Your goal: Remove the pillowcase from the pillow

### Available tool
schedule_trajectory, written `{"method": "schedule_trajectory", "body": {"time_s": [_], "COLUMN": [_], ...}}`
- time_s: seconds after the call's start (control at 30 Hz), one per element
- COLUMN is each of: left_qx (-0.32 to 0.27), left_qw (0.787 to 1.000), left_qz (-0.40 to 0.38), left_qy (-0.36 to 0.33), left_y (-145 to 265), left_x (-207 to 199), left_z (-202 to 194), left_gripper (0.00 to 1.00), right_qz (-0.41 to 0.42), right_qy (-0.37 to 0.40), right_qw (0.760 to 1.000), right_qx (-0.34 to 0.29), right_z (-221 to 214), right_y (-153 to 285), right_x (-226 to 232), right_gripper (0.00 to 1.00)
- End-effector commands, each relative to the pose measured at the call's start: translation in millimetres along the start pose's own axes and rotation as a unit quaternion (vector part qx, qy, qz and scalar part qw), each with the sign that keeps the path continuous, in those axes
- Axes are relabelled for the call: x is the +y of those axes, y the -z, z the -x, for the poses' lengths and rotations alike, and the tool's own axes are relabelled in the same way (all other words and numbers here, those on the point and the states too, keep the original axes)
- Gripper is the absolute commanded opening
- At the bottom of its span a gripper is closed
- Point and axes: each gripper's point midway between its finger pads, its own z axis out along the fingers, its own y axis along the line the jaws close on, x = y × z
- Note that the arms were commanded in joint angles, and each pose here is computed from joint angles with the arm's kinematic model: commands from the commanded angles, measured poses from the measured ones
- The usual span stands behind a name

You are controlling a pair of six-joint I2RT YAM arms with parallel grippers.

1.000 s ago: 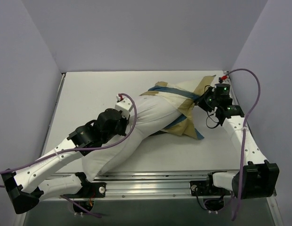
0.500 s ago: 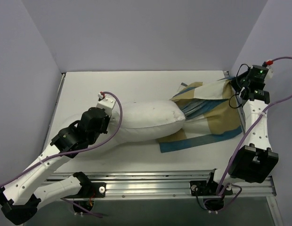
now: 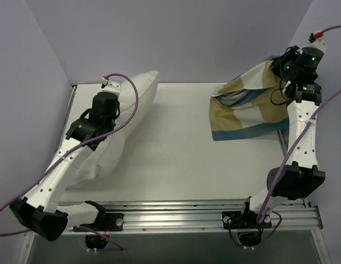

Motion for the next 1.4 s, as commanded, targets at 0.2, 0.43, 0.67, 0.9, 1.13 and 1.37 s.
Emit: {"method": "schedule_trajectory", "body": {"time_s": [0.2, 0.43, 0.67, 0.9, 1.13, 1.37], "left_qx": [-0.047, -0.026, -0.067, -0.106, -0.128, -0.152], "left_qw": [0.993, 0.995, 0.986, 0.976, 0.97, 0.963], "left_qz": [0.079, 0.032, -0.037, -0.079, -0.086, -0.071], "left_qy": [0.07, 0.093, 0.147, 0.172, 0.186, 0.212], "left_y": [-35, -46, -10, 46, 97, 144], "left_x": [10, -15, -17, 7, 41, 78], "left_z": [28, -5, 6, 26, 33, 35], "left_gripper": [0.02, 0.13, 0.67, 0.93, 0.94, 0.94], "right_qz": [0.138, 0.203, 0.241, 0.236, 0.224, 0.05], "right_qy": [0.196, 0.227, 0.291, 0.306, 0.285, 0.242], "right_qw": [0.967, 0.902, 0.838, 0.87, 0.905, 0.966], "right_qx": [0.089, 0.306, 0.395, 0.308, 0.223, 0.075], "right_z": [-121, -380, -478, -395, -303, -180], "right_y": [17, 85, 169, 167, 181, 175], "right_x": [128, 139, 153, 191, 205, 127], "right_gripper": [0.0, 0.03, 0.34, 0.78, 0.92, 0.99]}}
